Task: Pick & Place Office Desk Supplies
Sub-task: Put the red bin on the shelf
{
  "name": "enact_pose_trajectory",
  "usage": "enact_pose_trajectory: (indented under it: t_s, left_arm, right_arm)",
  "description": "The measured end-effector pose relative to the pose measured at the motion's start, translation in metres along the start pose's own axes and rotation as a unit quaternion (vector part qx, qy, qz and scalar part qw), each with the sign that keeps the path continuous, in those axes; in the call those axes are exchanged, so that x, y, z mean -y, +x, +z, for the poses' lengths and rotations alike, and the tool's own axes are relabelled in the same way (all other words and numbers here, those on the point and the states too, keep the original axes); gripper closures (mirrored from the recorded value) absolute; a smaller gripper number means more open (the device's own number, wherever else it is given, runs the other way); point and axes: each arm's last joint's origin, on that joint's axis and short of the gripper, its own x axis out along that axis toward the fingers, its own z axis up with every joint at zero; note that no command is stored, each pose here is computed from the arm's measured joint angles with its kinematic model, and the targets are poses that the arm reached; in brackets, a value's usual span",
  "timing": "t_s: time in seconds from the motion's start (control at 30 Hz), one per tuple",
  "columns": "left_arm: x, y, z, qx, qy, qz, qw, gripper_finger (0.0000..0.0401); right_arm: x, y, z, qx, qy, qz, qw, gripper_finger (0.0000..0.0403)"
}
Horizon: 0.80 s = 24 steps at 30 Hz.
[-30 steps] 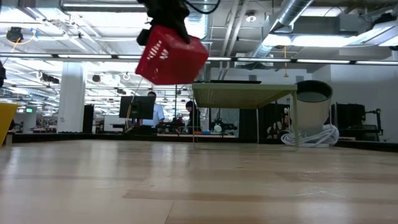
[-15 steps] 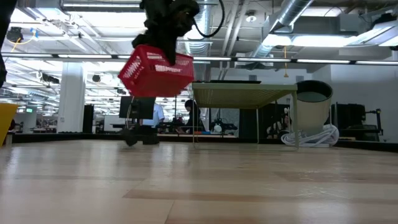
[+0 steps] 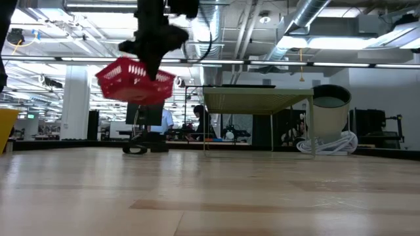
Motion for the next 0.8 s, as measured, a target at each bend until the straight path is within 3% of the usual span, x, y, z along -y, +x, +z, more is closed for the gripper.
enact_pose_trajectory:
  t_s: [0.27,0.6,0.7,0.8]
  left_arm:
    - [-0.053,0.043,0.010,-0.034,-0.082,0.044,0.995,0.0401]
    - [-0.128,0.091,0.002,-0.014,-0.272,-0.010,0.962,0.0401]
    - [-0.139,0.099,-0.001,-0.021,-0.290,-0.006,0.957,0.0401]
    - [-0.141,0.102,-0.001,-0.022,-0.272,-0.006,0.962,0.0401]
  right_arm:
    - [-0.002,-0.001,-0.001,0.001,0.004,0.001,1.000,0.0193]
    - [-0.003,-0.001,0.000,0.007,0.008,0.002,1.000,0.0193]
    - [-0.003,-0.002,0.000,0.009,0.009,0.003,1.000,0.0193]
    - [-0.003,-0.002,0.000,0.009,0.013,0.003,1.000,0.0193]
